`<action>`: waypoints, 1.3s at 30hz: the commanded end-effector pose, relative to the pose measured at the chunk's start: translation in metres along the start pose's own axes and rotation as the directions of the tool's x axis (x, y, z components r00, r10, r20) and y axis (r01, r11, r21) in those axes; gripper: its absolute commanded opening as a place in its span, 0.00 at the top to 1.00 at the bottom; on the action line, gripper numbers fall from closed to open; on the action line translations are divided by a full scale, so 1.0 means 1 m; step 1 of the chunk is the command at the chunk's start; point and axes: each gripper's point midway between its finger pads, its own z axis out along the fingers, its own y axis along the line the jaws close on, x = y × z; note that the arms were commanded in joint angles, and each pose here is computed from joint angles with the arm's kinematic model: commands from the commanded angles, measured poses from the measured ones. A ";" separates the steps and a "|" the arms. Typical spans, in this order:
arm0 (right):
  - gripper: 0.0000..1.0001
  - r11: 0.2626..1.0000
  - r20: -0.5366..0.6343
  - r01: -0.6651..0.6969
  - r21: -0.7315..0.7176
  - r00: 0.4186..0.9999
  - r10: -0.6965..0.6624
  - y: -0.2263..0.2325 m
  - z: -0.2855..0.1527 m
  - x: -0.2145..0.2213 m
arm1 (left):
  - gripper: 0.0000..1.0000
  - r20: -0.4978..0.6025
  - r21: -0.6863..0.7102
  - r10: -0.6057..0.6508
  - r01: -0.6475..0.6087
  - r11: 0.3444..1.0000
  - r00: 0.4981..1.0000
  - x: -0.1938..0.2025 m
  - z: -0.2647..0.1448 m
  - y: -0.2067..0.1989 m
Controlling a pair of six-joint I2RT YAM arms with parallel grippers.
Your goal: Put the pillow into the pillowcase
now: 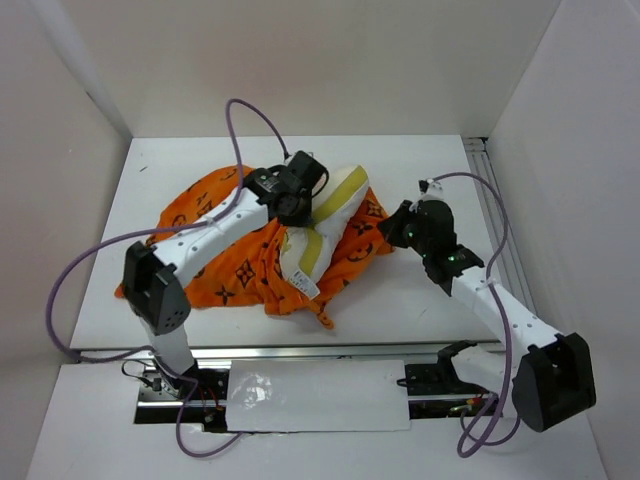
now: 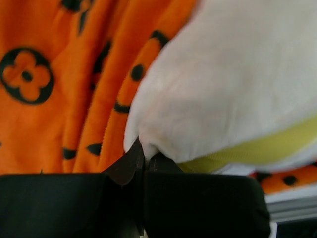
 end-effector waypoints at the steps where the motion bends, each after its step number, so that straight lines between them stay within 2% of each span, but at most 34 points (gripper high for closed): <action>1: 1.00 0.993 0.116 0.017 0.118 0.993 -0.030 -0.033 -0.023 -0.047 | 1.00 -0.071 -0.416 -0.015 -0.016 0.909 0.997 0.025 0.035 0.086; 5: 1.00 0.983 0.062 -0.023 0.183 0.998 0.012 -0.067 -0.032 -0.038 | 1.00 -0.119 -0.552 -0.050 -0.024 0.833 0.992 0.038 0.045 0.117; 7: 1.00 0.981 0.023 -0.018 0.191 1.000 0.014 -0.078 -0.033 -0.026 | 1.00 -0.143 -0.553 -0.051 -0.038 0.832 0.988 0.044 0.047 0.117; 9: 1.00 0.988 -0.059 -0.028 0.151 0.998 0.038 -0.083 -0.028 -0.002 | 1.00 -0.144 -0.419 0.004 -0.064 0.905 0.990 0.044 0.053 0.083; 10: 1.00 0.989 -0.088 -0.034 0.142 0.995 0.046 -0.084 -0.024 0.007 | 1.00 -0.152 -0.322 0.056 -0.103 0.941 0.987 0.049 0.054 0.056; 11: 1.00 0.990 -0.122 -0.040 0.135 0.991 0.057 -0.087 -0.023 0.020 | 1.00 -0.205 -0.171 0.126 -0.162 0.972 0.971 0.062 0.054 0.030; 13: 1.00 0.990 -0.142 -0.045 0.137 0.988 0.064 -0.090 -0.022 0.027 | 0.92 -0.129 0.039 0.183 -0.180 0.983 0.975 0.056 0.039 -0.022; 14: 1.00 0.988 -0.161 -0.049 0.148 0.984 0.072 -0.093 -0.023 0.035 | 0.87 -0.144 0.165 0.223 -0.199 0.966 0.964 0.066 0.031 -0.044; 15: 0.90 0.986 -0.152 -0.046 0.158 0.986 0.070 -0.094 -0.026 0.033 | 0.72 -0.128 0.237 0.240 -0.206 0.950 0.962 0.068 0.023 -0.058; 17: 0.70 0.979 -0.133 -0.005 0.204 0.990 0.033 -0.100 -0.036 0.027 | 0.55 -0.071 0.354 0.271 -0.230 0.907 0.960 0.068 0.002 -0.084; 18: 0.57 0.975 -0.114 -0.001 0.222 0.993 0.027 -0.100 -0.040 0.019 | 0.50 -0.071 0.385 0.279 -0.231 0.893 0.958 0.071 -0.006 -0.090; 19: 0.35 0.966 -0.096 0.015 0.257 0.995 0.010 -0.105 -0.044 0.013 | 0.38 -0.071 0.386 0.279 -0.231 0.893 0.958 0.071 -0.006 -0.090; 21: 0.15 0.957 -0.105 0.038 0.288 0.994 -0.008 -0.104 -0.055 0.006 | 0.26 -0.034 0.409 0.275 -0.238 0.881 0.961 0.064 -0.022 -0.096; 22: 0.09 0.953 -0.101 0.049 0.298 0.995 -0.019 -0.104 -0.059 0.002 | 0.20 -0.026 0.412 0.272 -0.237 0.880 0.962 0.062 -0.025 -0.096; 23: 0.01 0.941 -0.113 0.051 0.334 0.993 -0.014 -0.109 -0.067 0.004 | 0.08 -0.030 0.403 0.261 -0.227 0.887 0.965 0.061 -0.028 -0.093; 24: 0.01 0.934 -0.118 0.053 0.353 0.993 -0.012 -0.111 -0.069 0.004 | 0.08 -0.013 0.389 0.254 -0.229 0.892 0.967 0.057 -0.030 -0.091; 25: 0.01 0.929 -0.103 0.049 0.368 0.995 -0.012 -0.112 -0.073 -0.002 | 0.02 -0.002 0.379 0.249 -0.230 0.896 0.969 0.054 -0.036 -0.086; 27: 0.01 0.940 -0.114 0.055 0.336 0.993 -0.018 -0.105 -0.075 -0.002 | 0.00 0.024 0.320 0.214 -0.210 0.924 0.977 0.043 -0.046 -0.074; 31: 0.01 0.987 -0.120 0.064 0.145 0.992 -0.047 -0.067 -0.069 -0.007 | 0.00 0.064 0.229 0.193 -0.203 0.952 0.979 0.032 -0.048 -0.056; 33: 0.01 0.997 -0.124 0.058 0.055 0.991 -0.051 -0.048 -0.066 -0.009 | 0.01 0.037 0.190 0.194 -0.197 0.962 0.980 0.032 -0.038 -0.047; 37: 0.01 1.000 -0.149 -0.003 -0.017 0.989 0.000 -0.027 -0.061 -0.005 | 0.05 -0.045 0.308 0.292 -0.265 0.914 0.956 0.057 -0.017 -0.071; 39: 0.01 0.998 -0.162 -0.034 -0.045 0.986 0.026 -0.022 -0.056 0.001 | 0.06 -0.058 0.331 0.296 -0.261 0.907 0.953 0.060 -0.007 -0.081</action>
